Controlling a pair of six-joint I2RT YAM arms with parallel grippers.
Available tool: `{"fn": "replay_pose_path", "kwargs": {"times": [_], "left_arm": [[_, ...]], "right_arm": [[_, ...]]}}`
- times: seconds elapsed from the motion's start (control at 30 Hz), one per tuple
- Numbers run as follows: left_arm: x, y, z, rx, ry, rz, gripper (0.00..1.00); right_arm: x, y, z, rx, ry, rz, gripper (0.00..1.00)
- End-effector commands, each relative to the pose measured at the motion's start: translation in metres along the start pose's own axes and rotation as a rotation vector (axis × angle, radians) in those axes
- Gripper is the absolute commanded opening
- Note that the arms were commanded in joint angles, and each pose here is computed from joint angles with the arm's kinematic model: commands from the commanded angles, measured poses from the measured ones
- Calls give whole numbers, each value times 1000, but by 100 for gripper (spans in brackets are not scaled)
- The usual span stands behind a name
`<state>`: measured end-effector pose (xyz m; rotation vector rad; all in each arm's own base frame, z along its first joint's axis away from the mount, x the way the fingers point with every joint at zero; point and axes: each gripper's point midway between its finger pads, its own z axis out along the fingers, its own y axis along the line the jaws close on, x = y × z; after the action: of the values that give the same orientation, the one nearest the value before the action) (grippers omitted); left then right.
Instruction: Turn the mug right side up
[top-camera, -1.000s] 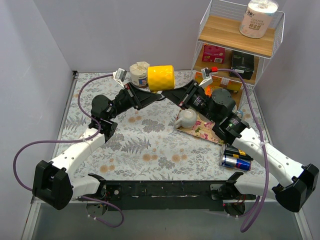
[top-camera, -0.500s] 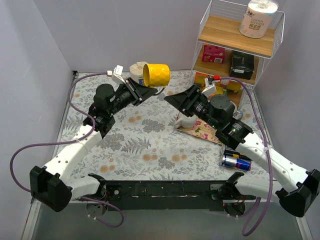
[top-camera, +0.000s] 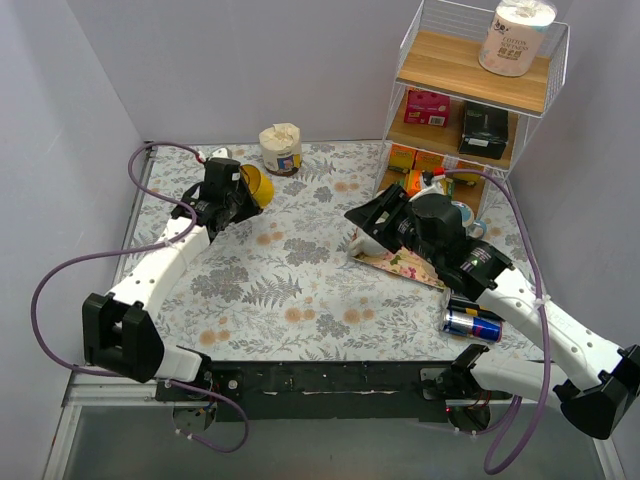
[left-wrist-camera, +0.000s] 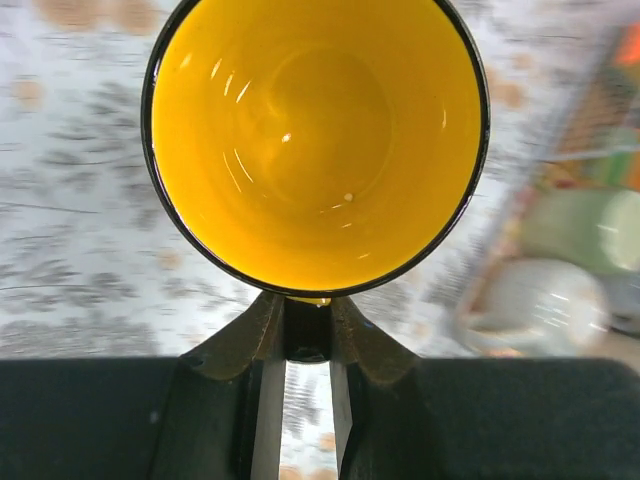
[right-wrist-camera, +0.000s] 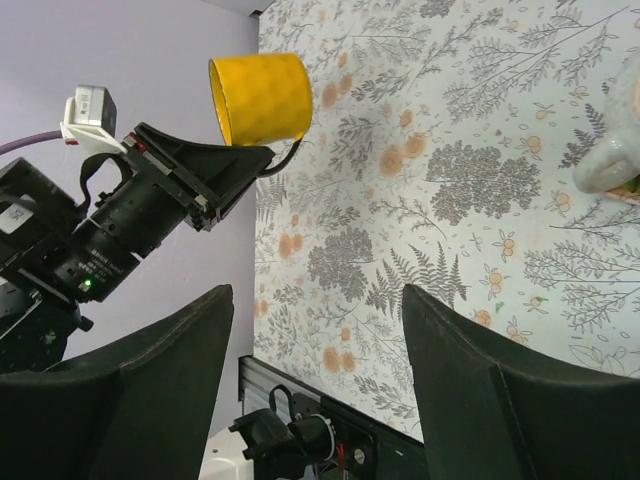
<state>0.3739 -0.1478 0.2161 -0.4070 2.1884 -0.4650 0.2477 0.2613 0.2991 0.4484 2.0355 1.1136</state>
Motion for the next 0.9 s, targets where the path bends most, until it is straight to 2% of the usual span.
{"fn": "replay_pose_path", "kwargs": {"times": [0.0,0.2,0.37,0.53,0.87], "left_arm": [[-34,60,2,-214,-80,146,0],[-28,108,28,-376,-25,209,0],[-19,126,39,-441,40,221,0],[-13,134,47,-442,79,237,0],[-12,146,58,-430,79,232,0]], "right_arm": [[-23,7,-12,6,-65,-21,76],[-29,-1,-11,24,-65,-15,75],[-32,-4,-12,39,-48,-26,75],[-30,-5,-8,39,-28,-21,75],[-25,-11,-2,54,11,-21,75]]}}
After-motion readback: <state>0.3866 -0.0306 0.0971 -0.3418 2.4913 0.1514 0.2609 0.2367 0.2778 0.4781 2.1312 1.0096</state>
